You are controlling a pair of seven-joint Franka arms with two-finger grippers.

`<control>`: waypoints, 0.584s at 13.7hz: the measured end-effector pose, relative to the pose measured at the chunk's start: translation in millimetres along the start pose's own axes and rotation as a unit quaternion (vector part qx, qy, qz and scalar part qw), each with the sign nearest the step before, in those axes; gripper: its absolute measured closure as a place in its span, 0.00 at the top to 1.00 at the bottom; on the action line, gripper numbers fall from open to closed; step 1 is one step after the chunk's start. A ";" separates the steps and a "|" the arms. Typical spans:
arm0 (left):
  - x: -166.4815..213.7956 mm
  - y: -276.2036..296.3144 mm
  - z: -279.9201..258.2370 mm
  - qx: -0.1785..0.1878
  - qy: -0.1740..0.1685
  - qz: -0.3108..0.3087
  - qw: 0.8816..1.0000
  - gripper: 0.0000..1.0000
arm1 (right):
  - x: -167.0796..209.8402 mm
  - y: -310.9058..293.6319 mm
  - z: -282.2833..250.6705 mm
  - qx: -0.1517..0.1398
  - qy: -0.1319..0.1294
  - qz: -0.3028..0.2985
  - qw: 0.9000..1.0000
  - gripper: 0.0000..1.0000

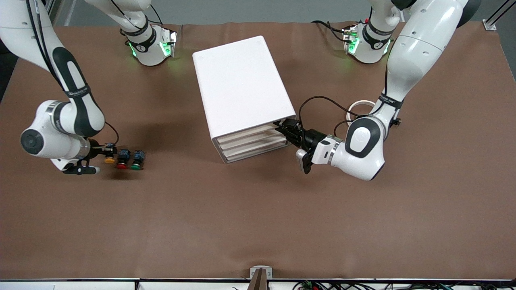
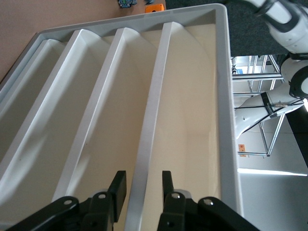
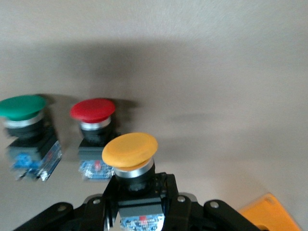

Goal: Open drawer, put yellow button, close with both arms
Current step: 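Pull the drawer out with the left gripper while the right gripper grasps the yellow button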

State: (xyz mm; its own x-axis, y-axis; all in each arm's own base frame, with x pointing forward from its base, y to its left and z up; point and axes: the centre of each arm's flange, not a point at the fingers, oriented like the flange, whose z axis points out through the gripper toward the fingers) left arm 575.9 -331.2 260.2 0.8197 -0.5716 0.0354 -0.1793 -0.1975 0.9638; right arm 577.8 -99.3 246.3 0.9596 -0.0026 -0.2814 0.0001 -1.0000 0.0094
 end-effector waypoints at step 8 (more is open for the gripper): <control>-3.2 -7.0 2.6 -0.010 0.007 0.038 0.999 0.14 | -4.4 -126.5 -218.6 -0.063 -0.004 -0.091 0.994 0.42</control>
State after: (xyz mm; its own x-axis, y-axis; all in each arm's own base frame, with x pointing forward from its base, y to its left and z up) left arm 573.1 -330.1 252.7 0.8113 -0.5738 0.1119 -0.2310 -0.1388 0.9630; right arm 635.1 29.1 456.1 0.9382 0.1775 -0.2972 0.2092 -0.9747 0.0783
